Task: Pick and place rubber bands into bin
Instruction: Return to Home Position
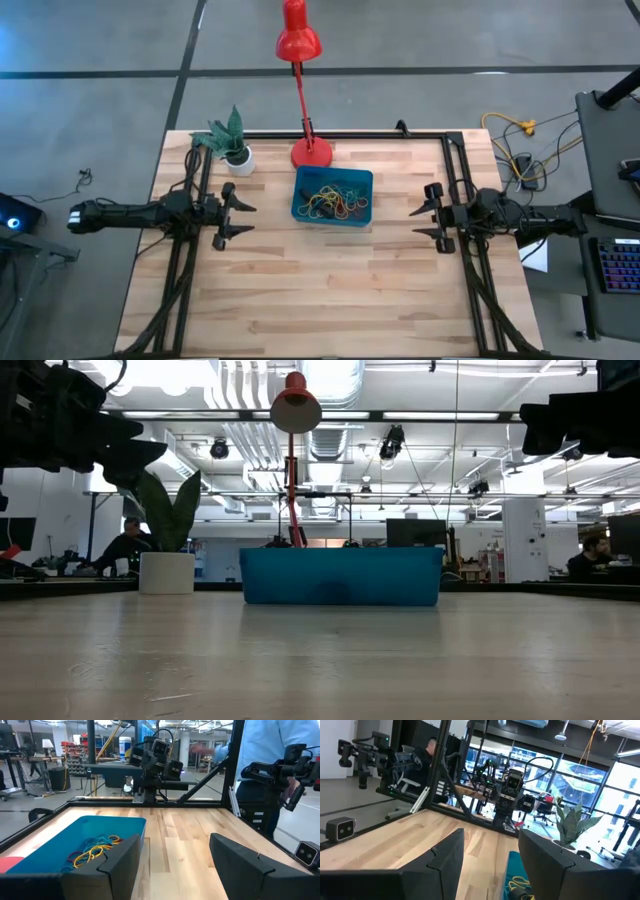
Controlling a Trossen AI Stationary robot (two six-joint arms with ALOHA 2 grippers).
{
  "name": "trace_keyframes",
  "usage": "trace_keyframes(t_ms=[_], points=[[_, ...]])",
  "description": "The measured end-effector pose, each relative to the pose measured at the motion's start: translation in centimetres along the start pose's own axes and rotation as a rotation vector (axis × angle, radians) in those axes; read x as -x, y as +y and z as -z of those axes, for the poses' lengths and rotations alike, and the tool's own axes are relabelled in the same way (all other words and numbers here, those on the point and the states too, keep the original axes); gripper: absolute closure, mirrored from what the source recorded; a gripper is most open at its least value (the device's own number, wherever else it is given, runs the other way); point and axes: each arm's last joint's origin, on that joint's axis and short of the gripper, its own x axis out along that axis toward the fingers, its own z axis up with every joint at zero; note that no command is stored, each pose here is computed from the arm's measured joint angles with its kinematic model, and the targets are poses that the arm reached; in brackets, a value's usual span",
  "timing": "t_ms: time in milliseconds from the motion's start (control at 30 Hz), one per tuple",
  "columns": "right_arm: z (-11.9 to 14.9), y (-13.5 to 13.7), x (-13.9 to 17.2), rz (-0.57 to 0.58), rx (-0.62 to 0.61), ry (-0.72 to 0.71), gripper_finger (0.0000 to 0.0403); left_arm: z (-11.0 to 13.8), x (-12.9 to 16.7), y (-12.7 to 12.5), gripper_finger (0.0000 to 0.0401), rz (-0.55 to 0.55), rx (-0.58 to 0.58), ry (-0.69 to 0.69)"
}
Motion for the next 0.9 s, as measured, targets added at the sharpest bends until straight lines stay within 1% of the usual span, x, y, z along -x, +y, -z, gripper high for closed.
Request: trace_keyframes(t_ms=[900], points=[[0.00, 0.00, 0.00, 0.000, 0.002, 0.000, 0.0227, 0.06, -0.04, 0.01, 0.0177, -0.002, 0.000, 0.007]])
